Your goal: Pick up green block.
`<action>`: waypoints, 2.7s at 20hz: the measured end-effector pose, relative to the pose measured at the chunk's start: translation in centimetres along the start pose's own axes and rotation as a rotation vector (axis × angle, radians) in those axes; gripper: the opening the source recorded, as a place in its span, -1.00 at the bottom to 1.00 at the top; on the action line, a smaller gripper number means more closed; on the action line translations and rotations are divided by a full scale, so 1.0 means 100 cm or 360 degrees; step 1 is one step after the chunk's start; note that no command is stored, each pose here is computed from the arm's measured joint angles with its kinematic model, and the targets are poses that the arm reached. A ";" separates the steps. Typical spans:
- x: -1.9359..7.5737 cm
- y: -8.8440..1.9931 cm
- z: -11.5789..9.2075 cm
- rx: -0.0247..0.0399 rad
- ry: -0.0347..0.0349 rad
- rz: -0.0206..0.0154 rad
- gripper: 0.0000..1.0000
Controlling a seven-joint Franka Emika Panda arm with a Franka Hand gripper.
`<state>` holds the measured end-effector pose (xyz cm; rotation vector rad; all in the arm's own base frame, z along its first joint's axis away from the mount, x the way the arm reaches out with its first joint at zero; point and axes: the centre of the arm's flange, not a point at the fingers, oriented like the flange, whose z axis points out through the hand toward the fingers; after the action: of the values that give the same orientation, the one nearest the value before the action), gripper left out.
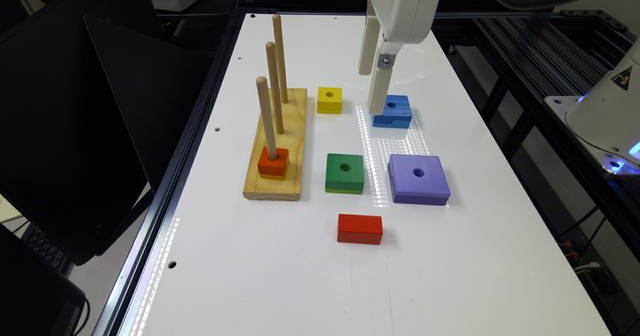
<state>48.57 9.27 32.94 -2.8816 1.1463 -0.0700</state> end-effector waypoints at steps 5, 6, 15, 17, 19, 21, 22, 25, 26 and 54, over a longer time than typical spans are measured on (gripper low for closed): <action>0.0004 -0.012 0.001 0.0010 -0.0004 0.00010 1.00; -0.0008 -0.016 0.002 0.0012 -0.0008 0.00015 1.00; -0.0012 -0.032 0.038 0.0006 -0.0057 0.00105 1.00; -0.0007 -0.033 0.037 0.0008 -0.0057 0.00108 1.00; -0.0005 -0.034 0.037 0.0009 -0.0056 0.00109 1.00; -0.0006 -0.033 0.038 0.0007 -0.0059 0.00112 1.00; -0.0007 -0.033 0.039 0.0004 -0.0062 0.00113 1.00; -0.0011 -0.033 0.050 -0.0008 -0.0078 0.00127 1.00; -0.0010 -0.033 0.055 -0.0008 -0.0082 0.00131 1.00; 0.0013 -0.030 0.134 0.0019 -0.0117 0.00323 1.00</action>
<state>51.47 11.62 19.72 -2.8358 1.1580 0.0291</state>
